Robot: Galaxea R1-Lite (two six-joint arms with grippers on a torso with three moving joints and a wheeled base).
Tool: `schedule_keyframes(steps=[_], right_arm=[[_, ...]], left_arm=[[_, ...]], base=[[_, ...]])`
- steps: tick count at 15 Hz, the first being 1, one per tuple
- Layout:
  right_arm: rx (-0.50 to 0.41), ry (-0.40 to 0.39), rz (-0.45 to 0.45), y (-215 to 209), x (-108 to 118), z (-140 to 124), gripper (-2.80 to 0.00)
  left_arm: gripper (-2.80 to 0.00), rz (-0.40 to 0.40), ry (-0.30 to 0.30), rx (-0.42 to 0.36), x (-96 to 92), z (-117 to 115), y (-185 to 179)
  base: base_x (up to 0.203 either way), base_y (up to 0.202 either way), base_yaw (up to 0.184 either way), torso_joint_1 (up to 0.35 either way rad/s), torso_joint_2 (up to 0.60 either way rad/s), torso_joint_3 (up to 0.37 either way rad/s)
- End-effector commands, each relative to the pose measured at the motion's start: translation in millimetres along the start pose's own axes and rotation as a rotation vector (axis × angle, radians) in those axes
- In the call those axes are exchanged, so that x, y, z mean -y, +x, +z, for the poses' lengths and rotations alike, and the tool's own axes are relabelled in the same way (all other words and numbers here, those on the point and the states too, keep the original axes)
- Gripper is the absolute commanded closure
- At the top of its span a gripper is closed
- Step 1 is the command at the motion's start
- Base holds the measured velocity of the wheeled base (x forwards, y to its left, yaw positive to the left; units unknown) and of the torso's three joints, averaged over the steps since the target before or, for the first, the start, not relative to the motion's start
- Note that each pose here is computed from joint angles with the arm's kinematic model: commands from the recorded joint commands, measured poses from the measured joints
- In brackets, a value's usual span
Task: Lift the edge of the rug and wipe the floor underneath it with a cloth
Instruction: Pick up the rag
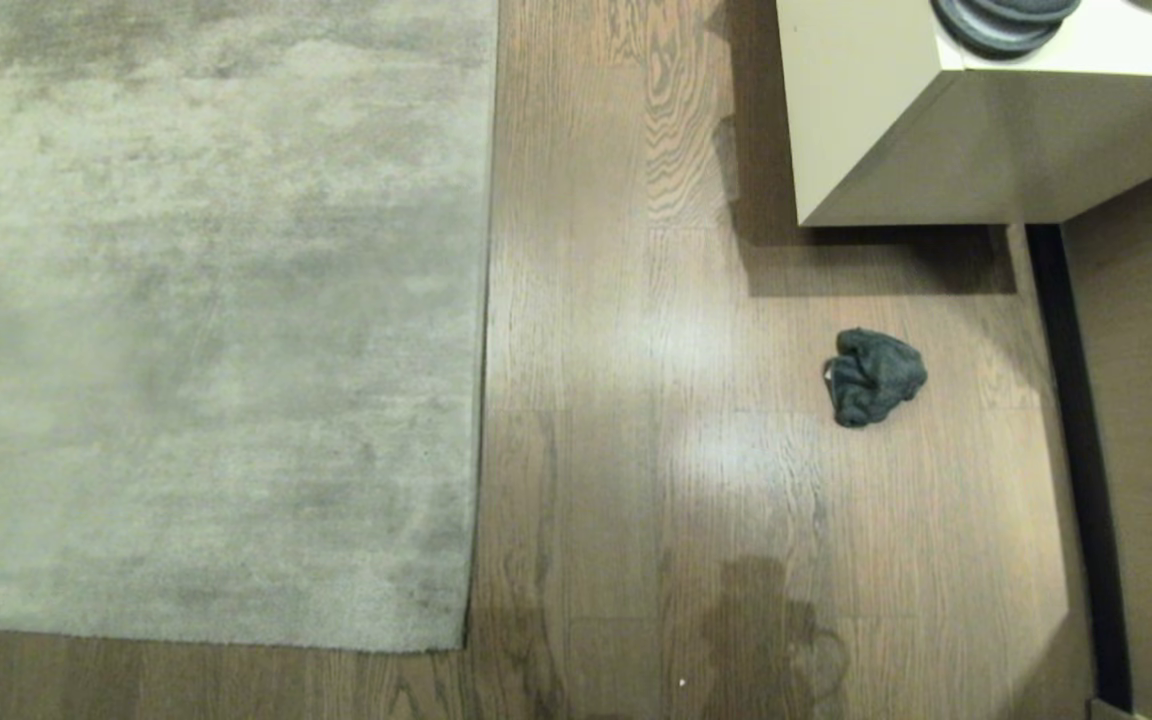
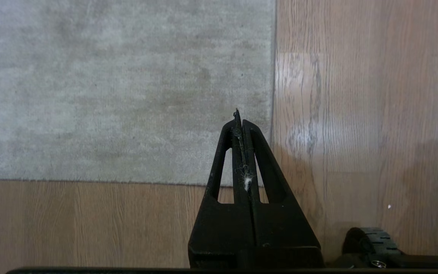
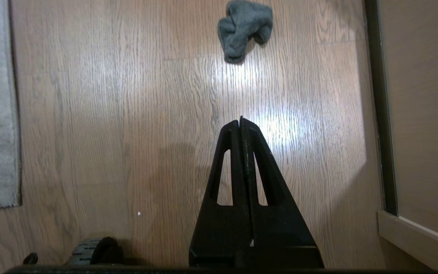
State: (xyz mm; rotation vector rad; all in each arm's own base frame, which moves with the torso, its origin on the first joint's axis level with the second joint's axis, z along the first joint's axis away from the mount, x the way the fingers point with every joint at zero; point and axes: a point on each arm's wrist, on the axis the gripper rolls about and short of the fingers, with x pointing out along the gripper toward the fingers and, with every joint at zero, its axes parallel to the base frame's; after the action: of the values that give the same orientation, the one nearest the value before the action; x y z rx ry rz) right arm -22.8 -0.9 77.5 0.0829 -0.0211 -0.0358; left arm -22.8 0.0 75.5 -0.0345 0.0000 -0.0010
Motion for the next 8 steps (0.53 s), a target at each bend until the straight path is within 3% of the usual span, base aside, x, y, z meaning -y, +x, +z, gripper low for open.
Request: schedule_keyframes(steps=[1, 8], right_arm=[[-0.001, 0.000, 0.000, 0.0, 0.0, -0.1, 0.00], [0.000, 0.000, 0.000, 0.0, 0.0, 0.0, 0.00]], left_arm=[[0.00, 0.001, -0.001, 0.000, 0.0, 0.0, 0.0], [0.00, 0.001, -0.001, 0.000, 0.0, 0.0, 0.0]], base=[[0.000, 0.000, 0.000, -0.002, 0.00, -0.198], [0.000, 0.000, 0.000, 0.002, 0.00, -0.197]])
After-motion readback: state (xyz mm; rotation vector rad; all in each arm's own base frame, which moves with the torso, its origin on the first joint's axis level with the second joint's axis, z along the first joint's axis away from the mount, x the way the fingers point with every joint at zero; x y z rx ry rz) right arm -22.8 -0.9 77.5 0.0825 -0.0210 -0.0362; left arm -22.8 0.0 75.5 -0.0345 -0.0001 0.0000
